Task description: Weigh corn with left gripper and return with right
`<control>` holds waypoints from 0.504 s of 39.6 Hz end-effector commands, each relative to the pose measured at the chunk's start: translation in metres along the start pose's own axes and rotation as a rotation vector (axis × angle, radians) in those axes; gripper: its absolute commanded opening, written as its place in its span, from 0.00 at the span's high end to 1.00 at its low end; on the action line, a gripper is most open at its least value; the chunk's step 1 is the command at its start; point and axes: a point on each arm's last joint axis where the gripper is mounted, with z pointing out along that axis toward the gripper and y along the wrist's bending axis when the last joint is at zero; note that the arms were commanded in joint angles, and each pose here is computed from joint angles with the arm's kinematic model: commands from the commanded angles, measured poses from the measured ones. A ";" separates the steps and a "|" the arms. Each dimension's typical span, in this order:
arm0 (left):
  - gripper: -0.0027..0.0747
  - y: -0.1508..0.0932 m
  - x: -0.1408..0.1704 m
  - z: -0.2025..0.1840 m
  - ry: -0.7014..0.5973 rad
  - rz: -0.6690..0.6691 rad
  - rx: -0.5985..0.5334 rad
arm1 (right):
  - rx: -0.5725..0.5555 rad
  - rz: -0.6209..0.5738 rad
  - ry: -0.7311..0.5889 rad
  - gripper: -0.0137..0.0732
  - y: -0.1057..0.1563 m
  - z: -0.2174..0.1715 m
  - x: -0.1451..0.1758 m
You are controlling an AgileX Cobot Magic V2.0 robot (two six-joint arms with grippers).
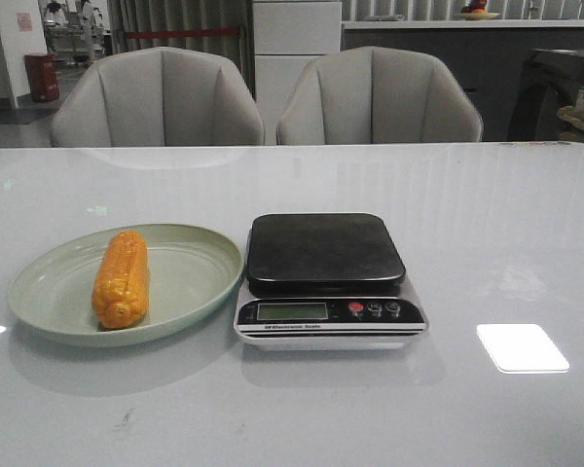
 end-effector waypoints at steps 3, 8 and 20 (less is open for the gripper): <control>0.81 0.000 0.002 -0.001 -0.073 -0.001 0.001 | 0.018 -0.019 -0.133 0.66 -0.001 0.002 -0.008; 0.81 0.000 0.002 -0.001 -0.073 -0.001 0.001 | 0.103 -0.019 -0.152 0.66 -0.007 0.005 0.003; 0.81 0.000 0.002 -0.001 -0.073 -0.001 0.001 | 0.327 -0.022 -0.256 0.66 -0.021 0.001 0.027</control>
